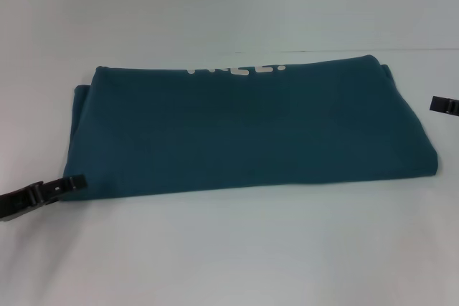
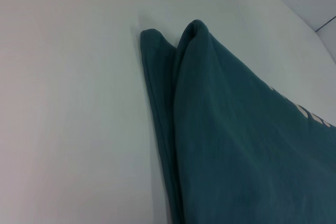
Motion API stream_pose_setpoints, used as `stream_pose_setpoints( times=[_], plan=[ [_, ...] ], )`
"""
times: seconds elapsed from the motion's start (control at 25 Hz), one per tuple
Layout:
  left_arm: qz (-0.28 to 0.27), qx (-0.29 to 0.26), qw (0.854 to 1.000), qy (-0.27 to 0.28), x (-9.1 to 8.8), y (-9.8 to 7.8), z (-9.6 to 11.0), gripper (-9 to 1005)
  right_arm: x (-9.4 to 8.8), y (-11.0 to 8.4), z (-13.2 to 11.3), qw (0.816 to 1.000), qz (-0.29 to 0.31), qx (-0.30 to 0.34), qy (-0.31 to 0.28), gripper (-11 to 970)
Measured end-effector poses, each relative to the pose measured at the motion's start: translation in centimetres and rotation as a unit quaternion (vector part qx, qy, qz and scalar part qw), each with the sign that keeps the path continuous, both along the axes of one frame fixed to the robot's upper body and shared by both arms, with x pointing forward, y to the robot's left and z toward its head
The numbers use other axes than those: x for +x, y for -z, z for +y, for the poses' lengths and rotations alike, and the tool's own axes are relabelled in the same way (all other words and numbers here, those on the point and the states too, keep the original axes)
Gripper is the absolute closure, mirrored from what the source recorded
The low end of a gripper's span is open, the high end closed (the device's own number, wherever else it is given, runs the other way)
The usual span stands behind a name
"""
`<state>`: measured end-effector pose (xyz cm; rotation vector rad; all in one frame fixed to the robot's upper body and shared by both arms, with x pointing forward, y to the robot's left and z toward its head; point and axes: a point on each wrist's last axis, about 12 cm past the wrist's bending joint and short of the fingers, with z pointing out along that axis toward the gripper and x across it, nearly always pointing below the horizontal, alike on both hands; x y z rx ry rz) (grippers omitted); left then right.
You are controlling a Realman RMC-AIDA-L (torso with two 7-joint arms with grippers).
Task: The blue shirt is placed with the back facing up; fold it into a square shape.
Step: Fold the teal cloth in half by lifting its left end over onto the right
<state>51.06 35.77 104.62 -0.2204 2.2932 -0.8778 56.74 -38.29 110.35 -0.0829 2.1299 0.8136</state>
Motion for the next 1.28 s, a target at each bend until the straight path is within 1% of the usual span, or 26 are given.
stream_pose_setpoints(
  times=[0.36,0.8,1.0,1.16,1.28],
  plan=[
    [0.004,0.001,1.0,0.019,0.6,0.2,-1.1,134,-0.1,0.0,-0.2,1.0,-0.001,0.001,0.004,90],
    [-0.005,-0.002,1.0,0.027,1.1,-0.3,-1.4,135,-0.2,0.1,-0.3,1.0,-0.001,0.001,0.005,90],
    [-0.006,0.007,1.0,0.026,1.2,-0.6,-0.9,135,-0.2,0.1,-0.3,1.0,-0.001,0.001,0.005,90],
    [-0.004,0.014,1.0,0.011,0.8,-0.8,0.2,135,-0.2,0.1,-0.2,1.0,-0.001,0.001,0.005,90],
    [-0.001,0.015,1.0,0.004,0.5,-0.8,0.5,135,-0.2,0.1,-0.2,1.0,0.0,0.002,0.005,90]
  ],
)
